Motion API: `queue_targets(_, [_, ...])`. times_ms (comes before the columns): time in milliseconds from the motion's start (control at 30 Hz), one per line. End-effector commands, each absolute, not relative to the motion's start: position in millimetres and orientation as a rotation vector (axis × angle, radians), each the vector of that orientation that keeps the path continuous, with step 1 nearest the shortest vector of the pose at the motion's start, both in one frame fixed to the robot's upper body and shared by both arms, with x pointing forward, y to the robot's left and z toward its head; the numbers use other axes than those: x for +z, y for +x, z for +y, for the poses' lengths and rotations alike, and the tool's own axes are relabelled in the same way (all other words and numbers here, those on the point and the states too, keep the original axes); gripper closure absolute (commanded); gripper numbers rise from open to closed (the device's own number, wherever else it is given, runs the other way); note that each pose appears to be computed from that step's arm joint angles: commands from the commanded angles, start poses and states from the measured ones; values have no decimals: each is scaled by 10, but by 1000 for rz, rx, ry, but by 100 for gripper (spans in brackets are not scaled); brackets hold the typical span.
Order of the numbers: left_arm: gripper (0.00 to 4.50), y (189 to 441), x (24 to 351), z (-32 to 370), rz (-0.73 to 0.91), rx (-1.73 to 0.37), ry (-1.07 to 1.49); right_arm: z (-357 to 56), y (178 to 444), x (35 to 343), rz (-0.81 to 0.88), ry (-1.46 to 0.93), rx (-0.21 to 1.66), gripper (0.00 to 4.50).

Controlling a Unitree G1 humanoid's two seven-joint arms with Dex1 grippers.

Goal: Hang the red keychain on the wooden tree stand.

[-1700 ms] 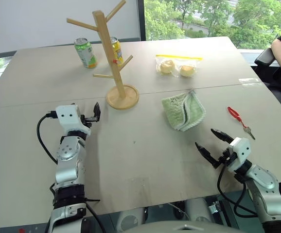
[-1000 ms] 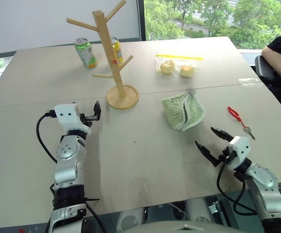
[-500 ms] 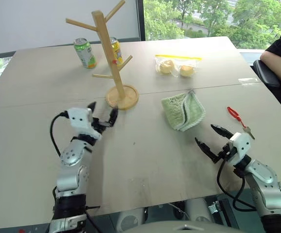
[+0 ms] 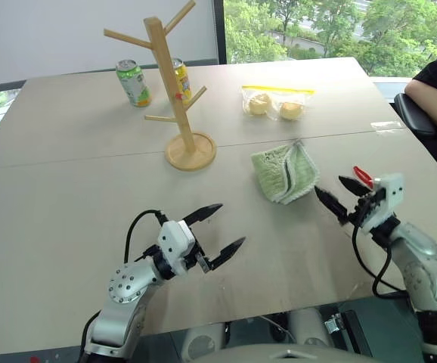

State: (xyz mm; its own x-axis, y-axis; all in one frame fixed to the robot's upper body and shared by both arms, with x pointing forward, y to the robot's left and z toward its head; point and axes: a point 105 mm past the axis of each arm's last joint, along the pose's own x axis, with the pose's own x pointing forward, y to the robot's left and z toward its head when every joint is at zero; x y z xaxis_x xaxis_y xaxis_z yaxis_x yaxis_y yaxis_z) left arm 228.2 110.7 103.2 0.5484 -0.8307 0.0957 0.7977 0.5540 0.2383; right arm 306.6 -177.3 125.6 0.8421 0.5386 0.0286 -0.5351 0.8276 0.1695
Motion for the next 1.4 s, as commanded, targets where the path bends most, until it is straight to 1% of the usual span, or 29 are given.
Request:
queue_targets(33, [1, 2269, 1094, 1091, -260, -997, 219, -1628, 3111, 1473, 70, 236, 574, 0])
queue_targets(133, [1, 2281, 1082, 1085, -269, -1006, 232, -1481, 3177, 1535, 120, 264, 566, 0])
queue_targets(267, [1, 2303, 1060, 1096, -271, -998, 254, -1296, 3230, 1649, 133, 252, 571, 0])
queue_targets(433, [1, 2297, 1055, 1093, -274, -985, 253, -1150, 3169, 1727, 107, 137, 582, 0])
queue_targets(567, [1, 2298, 1046, 1092, -274, -975, 256, -1068, 3126, 1749, 99, 122, 607, 0])
queue_targets(700, [1, 2306, 1029, 1095, -272, -964, 256, -1026, 3114, 1699, 123, 94, 625, 0])
queue_targets(800, [1, 2306, 1013, 1096, -271, -961, 260, -974, 3153, 1568, 179, 60, 608, 0])
queue_targets(900, [1, 2311, 1006, 1097, -272, -957, 263, -928, 3187, 1499, 196, 41, 596, 0])
queue_targets(1100, [1, 2313, 1025, 1083, -278, -949, 267, -974, 3290, 1505, 156, -13, 520, 0])
queue_targets(1267, [1, 2304, 1045, 1065, -279, -946, 269, -1134, 3327, 1530, 117, -67, 459, 0])
queue_targets(1400, [1, 2304, 1059, 1045, -280, -945, 268, -1296, 3385, 1463, 140, -68, 388, 0])
